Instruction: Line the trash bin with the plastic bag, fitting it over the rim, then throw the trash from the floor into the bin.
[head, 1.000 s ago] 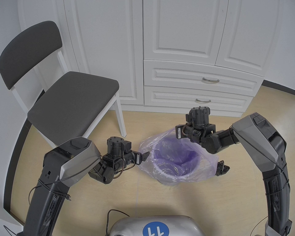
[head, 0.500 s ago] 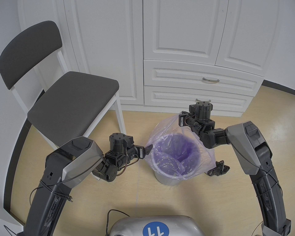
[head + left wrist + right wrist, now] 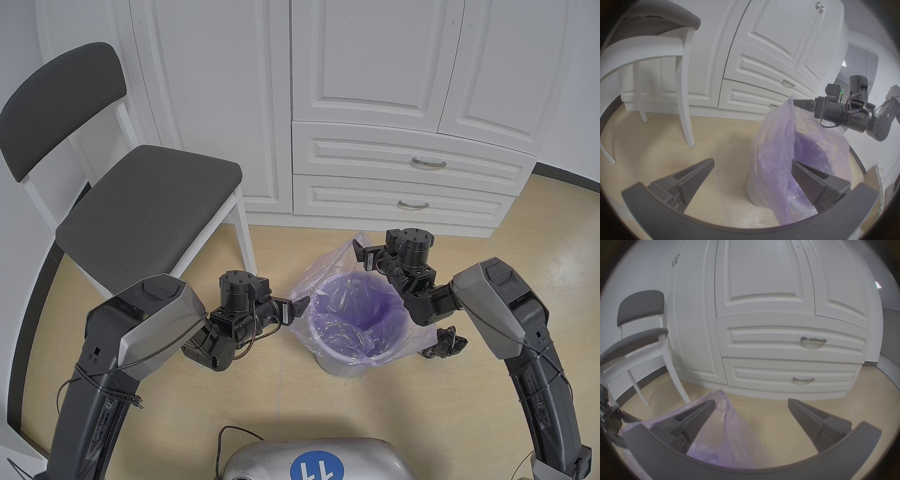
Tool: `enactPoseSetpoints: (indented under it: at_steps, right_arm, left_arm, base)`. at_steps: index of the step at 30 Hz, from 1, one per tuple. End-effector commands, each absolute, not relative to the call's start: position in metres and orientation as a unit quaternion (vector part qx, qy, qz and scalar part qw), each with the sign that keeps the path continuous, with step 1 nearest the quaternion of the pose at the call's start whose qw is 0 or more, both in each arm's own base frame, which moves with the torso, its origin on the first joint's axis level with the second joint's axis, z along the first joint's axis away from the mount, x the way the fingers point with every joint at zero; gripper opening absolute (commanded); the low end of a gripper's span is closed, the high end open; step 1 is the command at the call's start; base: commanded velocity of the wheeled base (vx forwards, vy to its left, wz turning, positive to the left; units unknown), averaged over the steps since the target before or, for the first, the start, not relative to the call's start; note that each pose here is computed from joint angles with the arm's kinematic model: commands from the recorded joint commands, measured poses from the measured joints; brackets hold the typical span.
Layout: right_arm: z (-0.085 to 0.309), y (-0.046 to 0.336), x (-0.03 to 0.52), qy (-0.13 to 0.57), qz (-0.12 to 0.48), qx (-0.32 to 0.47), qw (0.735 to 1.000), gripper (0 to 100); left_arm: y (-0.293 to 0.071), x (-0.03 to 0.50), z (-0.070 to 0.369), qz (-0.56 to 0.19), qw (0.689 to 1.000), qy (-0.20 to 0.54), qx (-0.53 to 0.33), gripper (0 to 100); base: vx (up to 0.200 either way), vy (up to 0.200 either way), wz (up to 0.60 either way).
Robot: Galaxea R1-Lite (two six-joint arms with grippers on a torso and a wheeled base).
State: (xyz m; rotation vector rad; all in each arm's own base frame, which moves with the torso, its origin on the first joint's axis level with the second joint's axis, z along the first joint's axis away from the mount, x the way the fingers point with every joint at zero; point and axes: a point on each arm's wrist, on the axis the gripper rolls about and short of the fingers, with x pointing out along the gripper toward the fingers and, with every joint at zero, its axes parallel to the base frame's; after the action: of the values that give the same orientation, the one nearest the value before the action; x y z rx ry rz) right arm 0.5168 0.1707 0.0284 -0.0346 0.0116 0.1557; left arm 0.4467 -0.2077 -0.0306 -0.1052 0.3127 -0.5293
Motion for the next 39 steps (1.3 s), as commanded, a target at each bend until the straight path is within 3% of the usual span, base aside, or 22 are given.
enactPoseSetpoints:
  at_steps: [1, 4, 10, 13, 23, 28, 39]
  right_arm:
    - [0.135, 0.142, 0.439, 0.039, 0.092, -0.025, 0.995, 100]
    - [0.151, 0.133, 0.413, 0.079, 0.092, -0.031, 0.992, 100]
    - [0.171, 0.117, 0.390, 0.086, 0.075, -0.010, 0.993, 100]
    - [0.137, 0.109, 0.370, 0.151, 0.078, -0.039, 0.985, 100]
    - [0.063, 0.101, 0.390, 0.229, 0.064, -0.090, 0.967, 100]
    - [0.050, 0.098, 0.401, 0.233, 0.058, -0.088, 0.967, 100]
    - [0.031, 0.081, 0.428, 0.233, 0.035, -0.078, 0.969, 100]
  left_arm:
    - [-0.203, 0.423, 0.025, -0.293, 0.942, 0.156, -0.044, 100]
    - [-0.205, 0.415, 0.043, -0.298, 0.937, 0.180, -0.022, 100]
    - [-0.209, 0.407, 0.084, -0.308, 0.927, 0.213, 0.021, 100]
    - [-0.223, 0.411, 0.094, -0.314, 0.925, 0.215, 0.026, 100]
    - [-0.255, 0.440, 0.053, -0.284, 0.920, 0.256, 0.090, 100]
    - [-0.261, 0.439, 0.026, -0.292, 0.906, 0.280, 0.123, 100]
    - [-0.262, 0.467, 0.032, -0.235, 0.935, 0.235, 0.127, 100]
  base:
    - [0.000, 0.000, 0.00]
    - [0.000, 0.000, 0.00]
    - [0.000, 0.000, 0.00]
    - [0.000, 0.000, 0.00]
    - [0.000, 0.000, 0.00]
    - [0.000, 0.000, 0.00]
    - [0.000, 0.000, 0.00]
